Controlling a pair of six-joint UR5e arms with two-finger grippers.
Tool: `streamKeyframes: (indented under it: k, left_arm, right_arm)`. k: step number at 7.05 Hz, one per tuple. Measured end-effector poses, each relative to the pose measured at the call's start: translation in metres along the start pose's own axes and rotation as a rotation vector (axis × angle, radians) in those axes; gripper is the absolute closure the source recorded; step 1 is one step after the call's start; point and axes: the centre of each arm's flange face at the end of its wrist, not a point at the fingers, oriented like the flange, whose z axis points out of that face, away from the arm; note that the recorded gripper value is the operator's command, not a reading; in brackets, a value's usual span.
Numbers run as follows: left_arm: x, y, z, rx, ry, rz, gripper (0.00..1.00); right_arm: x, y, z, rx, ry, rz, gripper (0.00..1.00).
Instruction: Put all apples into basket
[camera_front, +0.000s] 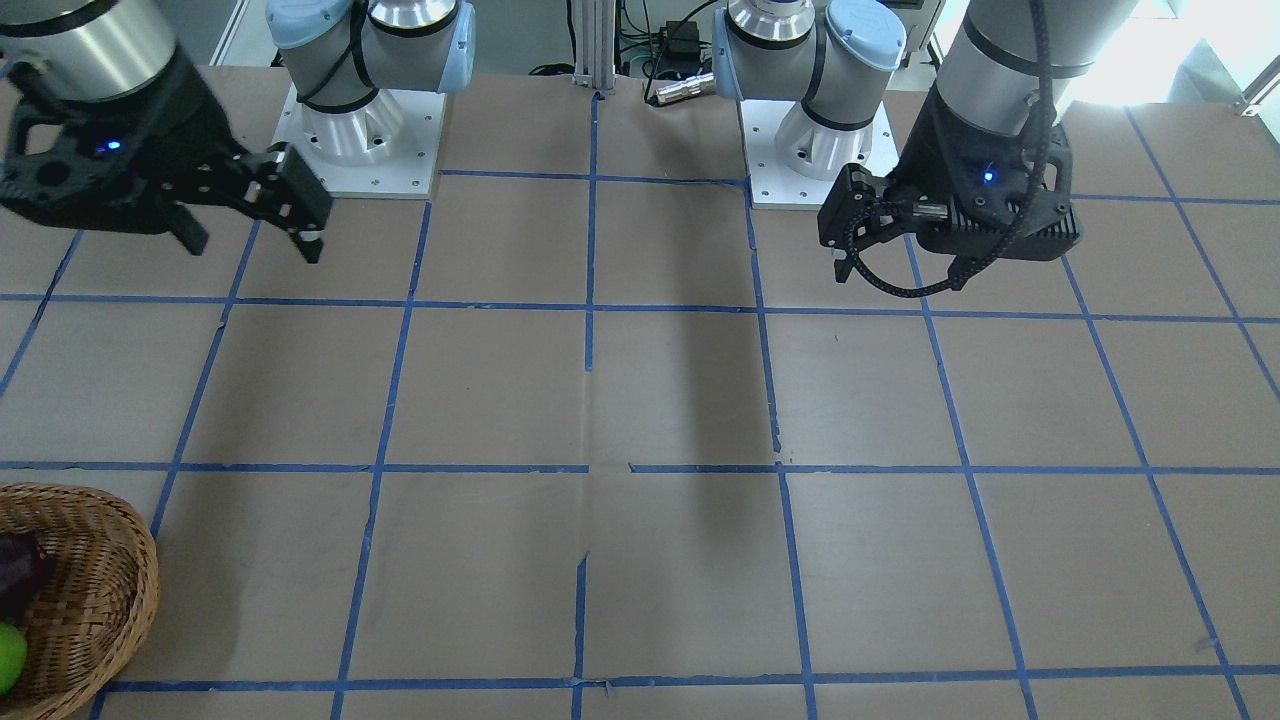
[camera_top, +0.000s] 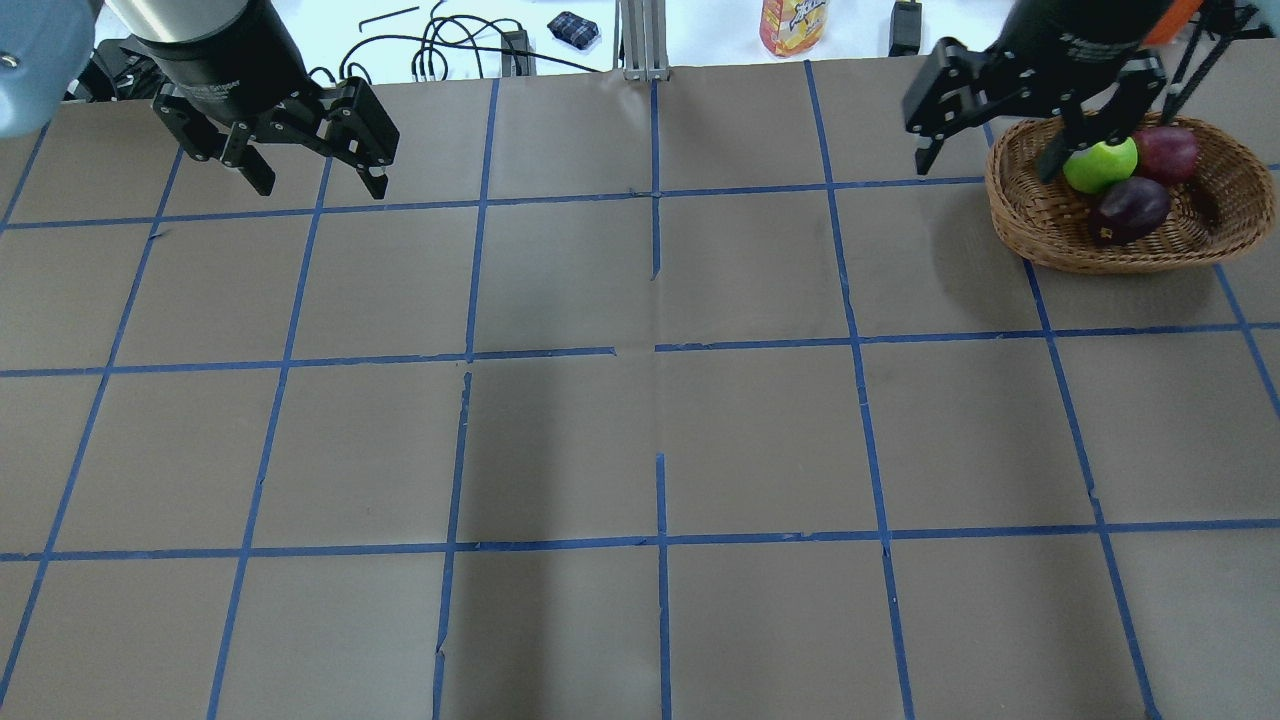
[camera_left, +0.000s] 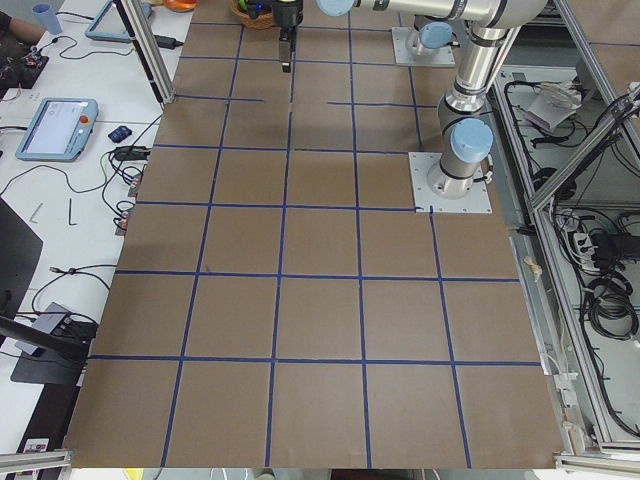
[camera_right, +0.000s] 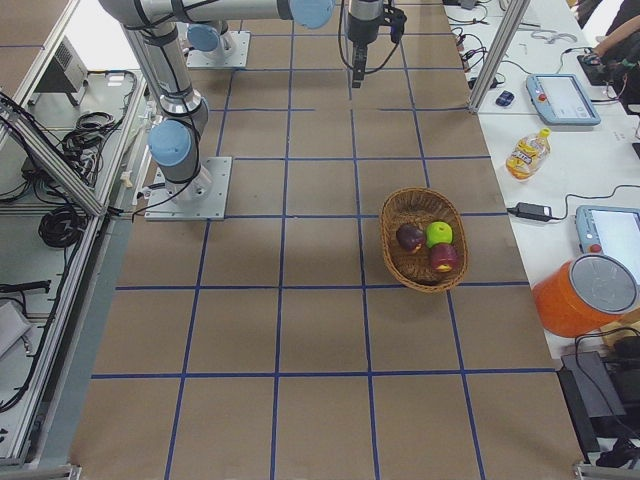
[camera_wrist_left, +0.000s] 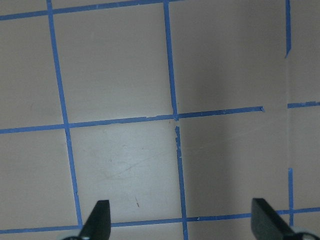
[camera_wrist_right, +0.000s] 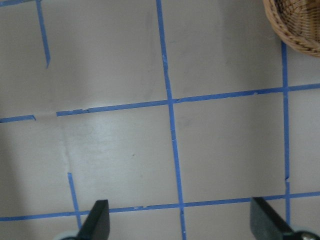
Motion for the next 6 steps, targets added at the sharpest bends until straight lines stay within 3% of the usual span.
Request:
streamKeyframes:
  k: [2,6]
  left_arm:
    - [0.000,0.000,0.000,0.000,0.001,0.000,0.00]
    - [0.000,0.000,0.000,0.000,0.000,0.000,0.00]
  right_arm:
    - [-0.050,0.025,-0.002,0.014,0.003,-0.030,0.00]
    - [-0.047,0.027,0.007,0.014,0.062,-0.075,0.00]
